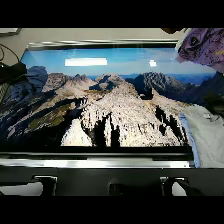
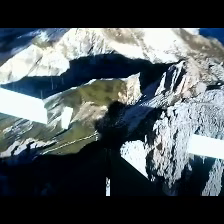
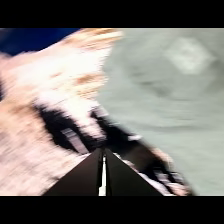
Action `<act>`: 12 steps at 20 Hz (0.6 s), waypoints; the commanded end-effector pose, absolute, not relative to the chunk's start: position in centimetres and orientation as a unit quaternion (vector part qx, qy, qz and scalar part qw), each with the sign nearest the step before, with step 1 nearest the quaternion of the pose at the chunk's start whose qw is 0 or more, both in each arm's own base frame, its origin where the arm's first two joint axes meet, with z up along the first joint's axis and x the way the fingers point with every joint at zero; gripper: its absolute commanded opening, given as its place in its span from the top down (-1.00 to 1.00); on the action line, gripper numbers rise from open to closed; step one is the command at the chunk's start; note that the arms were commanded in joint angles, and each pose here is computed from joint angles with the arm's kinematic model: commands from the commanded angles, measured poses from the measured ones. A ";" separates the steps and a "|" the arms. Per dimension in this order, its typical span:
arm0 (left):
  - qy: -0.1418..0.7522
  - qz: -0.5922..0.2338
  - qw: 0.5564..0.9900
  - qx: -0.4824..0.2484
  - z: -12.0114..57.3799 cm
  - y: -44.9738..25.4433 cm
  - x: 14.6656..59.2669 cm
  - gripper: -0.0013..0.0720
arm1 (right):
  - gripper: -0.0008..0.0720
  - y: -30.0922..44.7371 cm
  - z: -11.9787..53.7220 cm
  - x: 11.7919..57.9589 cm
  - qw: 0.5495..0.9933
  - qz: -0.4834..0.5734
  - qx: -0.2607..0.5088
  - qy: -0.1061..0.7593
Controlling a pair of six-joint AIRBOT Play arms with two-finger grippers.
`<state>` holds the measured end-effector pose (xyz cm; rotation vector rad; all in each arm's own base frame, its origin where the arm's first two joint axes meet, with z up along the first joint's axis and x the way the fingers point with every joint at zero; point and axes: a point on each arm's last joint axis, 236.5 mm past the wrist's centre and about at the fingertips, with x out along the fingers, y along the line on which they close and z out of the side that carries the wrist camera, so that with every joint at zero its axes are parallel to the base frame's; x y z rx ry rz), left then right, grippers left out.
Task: Fold the clothes and pants, and hang the long-sleeved shirts on hangers.
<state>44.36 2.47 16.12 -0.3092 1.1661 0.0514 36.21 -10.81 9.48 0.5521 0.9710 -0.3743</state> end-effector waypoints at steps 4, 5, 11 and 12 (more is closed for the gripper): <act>0.495 -0.046 0.865 -0.070 15.6 -1.5 39.3 0.91 | 0.89 11.7 9.1 38.3 0.862 0.088 0.081 0.493; 0.498 -0.059 0.863 -0.056 14.4 -2.2 38.0 0.91 | 0.89 13.9 9.0 37.6 0.860 0.111 0.059 0.494; 0.521 -0.073 0.849 -0.049 10.8 -3.8 34.6 0.90 | 0.89 18.7 9.1 35.6 0.854 0.167 0.018 0.492; 0.520 -0.073 0.849 -0.049 10.8 -3.8 34.7 0.90 | 0.89 18.5 9.0 35.4 0.852 0.163 0.018 0.496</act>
